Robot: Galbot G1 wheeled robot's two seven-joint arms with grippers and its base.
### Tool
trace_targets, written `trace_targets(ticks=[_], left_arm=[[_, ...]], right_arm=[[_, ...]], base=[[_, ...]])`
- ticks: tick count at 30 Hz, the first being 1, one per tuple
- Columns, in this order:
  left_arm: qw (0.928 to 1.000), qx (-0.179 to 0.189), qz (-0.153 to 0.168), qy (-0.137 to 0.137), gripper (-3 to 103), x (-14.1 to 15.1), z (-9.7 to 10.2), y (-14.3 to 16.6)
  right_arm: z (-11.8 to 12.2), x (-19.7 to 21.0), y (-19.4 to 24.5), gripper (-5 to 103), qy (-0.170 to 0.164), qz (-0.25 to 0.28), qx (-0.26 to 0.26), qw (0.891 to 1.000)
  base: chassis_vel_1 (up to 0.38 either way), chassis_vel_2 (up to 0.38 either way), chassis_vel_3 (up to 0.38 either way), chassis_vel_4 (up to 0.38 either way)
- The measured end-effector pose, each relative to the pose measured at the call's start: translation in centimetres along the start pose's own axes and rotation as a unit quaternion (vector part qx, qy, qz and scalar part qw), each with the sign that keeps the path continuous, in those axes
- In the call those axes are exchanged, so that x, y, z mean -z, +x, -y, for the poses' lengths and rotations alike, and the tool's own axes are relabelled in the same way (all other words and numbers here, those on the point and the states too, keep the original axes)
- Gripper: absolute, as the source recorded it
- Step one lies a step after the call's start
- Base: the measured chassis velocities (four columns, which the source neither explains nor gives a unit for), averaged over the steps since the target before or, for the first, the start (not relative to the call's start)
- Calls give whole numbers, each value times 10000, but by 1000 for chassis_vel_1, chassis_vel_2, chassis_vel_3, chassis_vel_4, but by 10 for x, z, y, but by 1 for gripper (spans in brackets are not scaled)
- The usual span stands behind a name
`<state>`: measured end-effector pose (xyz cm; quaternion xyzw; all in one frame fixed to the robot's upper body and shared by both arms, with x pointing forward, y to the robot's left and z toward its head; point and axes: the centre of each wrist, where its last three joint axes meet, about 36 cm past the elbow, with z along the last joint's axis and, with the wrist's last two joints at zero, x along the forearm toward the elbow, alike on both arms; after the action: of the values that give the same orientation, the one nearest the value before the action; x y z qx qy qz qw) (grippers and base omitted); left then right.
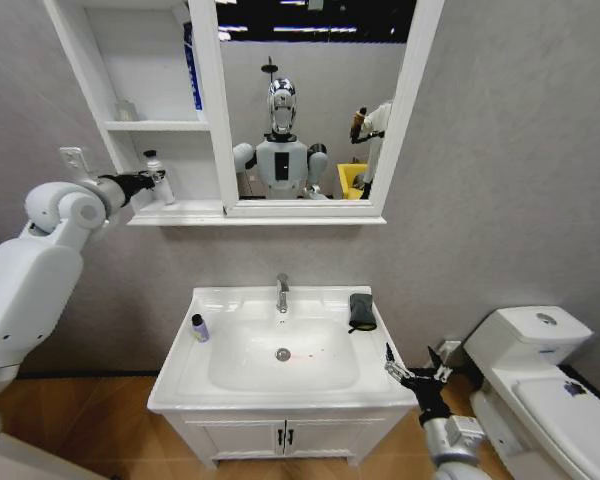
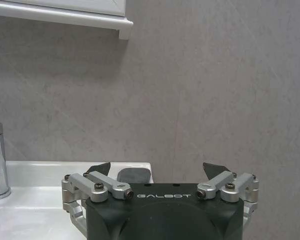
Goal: Move facial cleanser and shampoo from washbasin to cabinet, then wipe washbasin with towel.
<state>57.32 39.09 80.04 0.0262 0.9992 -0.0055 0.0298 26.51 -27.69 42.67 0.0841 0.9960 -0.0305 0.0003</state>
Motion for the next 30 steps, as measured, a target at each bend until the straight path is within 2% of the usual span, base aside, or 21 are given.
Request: trace_targets(ticks=[3, 5, 6, 9, 10, 12, 14, 15, 17, 18, 21, 22, 26, 28, 30], left_arm=[[10000, 15, 10, 9, 58, 0, 0, -1], [10000, 43, 42, 27, 70, 2, -2, -1], [10000, 43, 42, 27, 70, 2, -2, -1], [9999, 110, 132, 9, 85, 6, -9, 11], [9999, 110, 132, 9, 85, 6, -9, 11], [9997, 133, 216, -9, 96, 7, -15, 27], [9994, 192, 279, 15, 98, 8, -17, 46], [9994, 192, 279, 15, 98, 8, -17, 46], [9992, 145, 374, 8, 100, 11, -13, 71], [9992, 145, 374, 8, 100, 11, -13, 71], [9988, 27, 471, -112, 100, 6, -1, 104], [9988, 27, 471, -112, 100, 6, -1, 104], [9994, -144, 317, -15, 100, -15, 19, 145], [9994, -152, 297, -23, 100, -20, 22, 152], [9996, -148, 221, -129, 100, -45, 37, 179]], right_arm=[[0, 0, -1, 100, 1, 11, 1, 10000], [-1, 1, -2, 100, 7, 19, 10, 10000], [-1, 1, -2, 100, 7, 19, 10, 10000], [-2, 3, -3, 100, 13, 47, 10, 10000], [-2, 3, -3, 100, 13, 47, 10, 10000], [-2, 5, -4, 100, 23, 62, 14, 10000], [-3, 6, -5, 100, 27, 64, 26, 10000], [-3, 6, -5, 100, 27, 64, 26, 10000], [-5, 7, -6, 100, 29, 73, 44, 10000], [-5, 7, -6, 100, 29, 73, 44, 10000], [-9, 9, -7, 100, 25, 89, 97, 9999], [-9, 9, -7, 100, 25, 89, 97, 9999], [-12, 12, -6, 100, 18, 98, 120, 9999], [-11, 12, -6, 100, 22, 95, 121, 9999], [-11, 11, -5, 100, 30, 75, 116, 9999]], base=[[0, 0, 0, 0], [0, 0, 0, 0], [0, 0, 0, 0], [0, 0, 0, 0], [0, 0, 0, 0], [0, 0, 0, 0], [0, 0, 0, 0], [0, 0, 0, 0], [0, 0, 0, 0], [0, 0, 0, 0], [0, 0, 0, 0], [0, 0, 0, 0], [0, 0, 0, 0], [0, 0, 0, 0], [0, 0, 0, 0]])
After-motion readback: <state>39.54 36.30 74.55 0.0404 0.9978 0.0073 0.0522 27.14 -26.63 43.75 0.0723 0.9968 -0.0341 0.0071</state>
